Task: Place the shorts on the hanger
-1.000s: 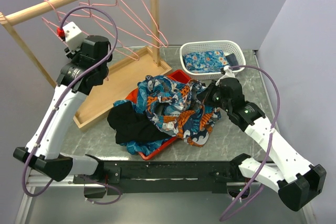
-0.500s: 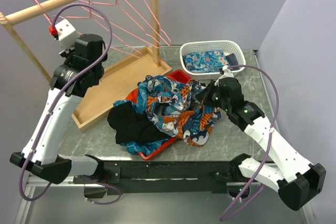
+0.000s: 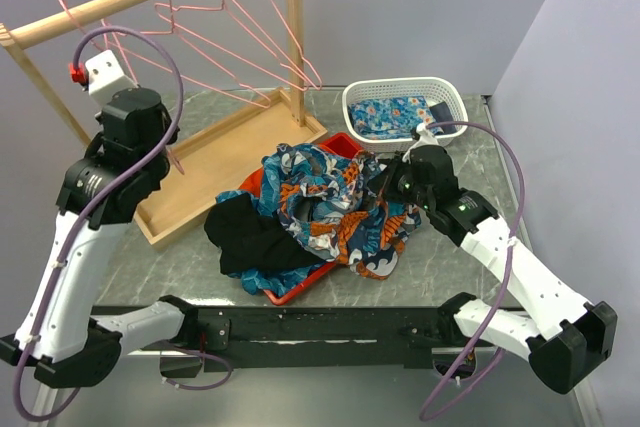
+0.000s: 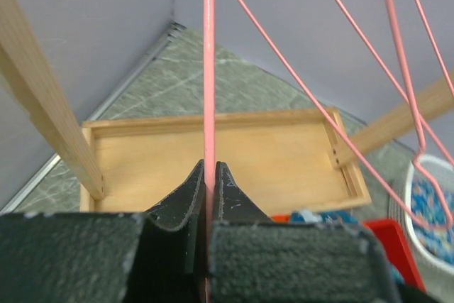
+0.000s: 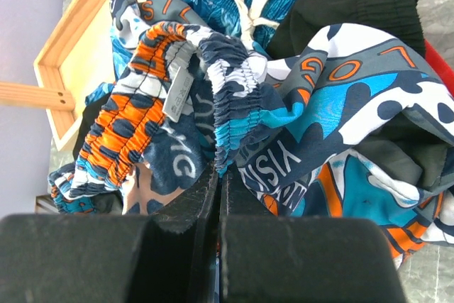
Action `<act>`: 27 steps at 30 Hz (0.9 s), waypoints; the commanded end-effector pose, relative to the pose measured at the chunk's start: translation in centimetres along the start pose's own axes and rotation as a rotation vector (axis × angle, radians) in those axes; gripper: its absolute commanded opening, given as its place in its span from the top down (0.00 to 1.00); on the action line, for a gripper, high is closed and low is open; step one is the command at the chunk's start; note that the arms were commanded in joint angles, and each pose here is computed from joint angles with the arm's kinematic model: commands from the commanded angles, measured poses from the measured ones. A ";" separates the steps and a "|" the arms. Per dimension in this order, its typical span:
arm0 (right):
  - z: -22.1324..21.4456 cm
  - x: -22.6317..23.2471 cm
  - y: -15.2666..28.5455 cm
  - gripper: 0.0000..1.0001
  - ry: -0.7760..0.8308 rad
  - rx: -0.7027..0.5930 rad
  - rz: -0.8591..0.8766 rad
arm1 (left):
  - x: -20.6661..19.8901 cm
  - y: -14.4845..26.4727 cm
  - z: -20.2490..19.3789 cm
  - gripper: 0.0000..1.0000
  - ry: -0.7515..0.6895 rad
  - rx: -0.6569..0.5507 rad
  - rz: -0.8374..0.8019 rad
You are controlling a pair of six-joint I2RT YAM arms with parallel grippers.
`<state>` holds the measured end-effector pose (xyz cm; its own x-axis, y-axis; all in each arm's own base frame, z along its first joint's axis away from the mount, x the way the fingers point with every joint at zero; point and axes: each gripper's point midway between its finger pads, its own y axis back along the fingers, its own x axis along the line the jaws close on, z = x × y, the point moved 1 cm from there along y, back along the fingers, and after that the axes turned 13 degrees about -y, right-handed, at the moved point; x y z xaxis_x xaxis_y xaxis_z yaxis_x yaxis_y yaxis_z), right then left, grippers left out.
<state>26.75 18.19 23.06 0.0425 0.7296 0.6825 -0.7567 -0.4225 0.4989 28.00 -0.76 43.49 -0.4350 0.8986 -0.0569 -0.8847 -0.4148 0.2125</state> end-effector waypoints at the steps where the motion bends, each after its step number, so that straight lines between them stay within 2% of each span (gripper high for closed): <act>1: 1.7 2.7 0.7 1.00 0.008 -0.053 0.068 | -1.3 1.6 -0.2 0.99 -0.040 0.015 -0.162; 9: 1.3 2.6 0.4 1.00 0.013 -0.048 0.057 | 0.9 5.1 -0.6 0.99 -0.029 0.041 -0.250; 16: 1.1 2.7 0.2 1.00 0.014 -0.048 0.055 | 3.8 7.6 -0.2 0.99 -0.003 0.025 -0.243; 27: 0.7 2.6 -0.6 1.00 0.024 -0.032 0.044 | 5.5 12.0 -0.4 0.99 0.015 -0.037 -0.422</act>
<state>26.72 19.30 21.98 0.0466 0.7472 0.6629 -0.7393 -0.4206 0.5259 16.45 -0.51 44.67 -0.1122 0.9837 -0.1407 -0.9798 -0.0860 0.1805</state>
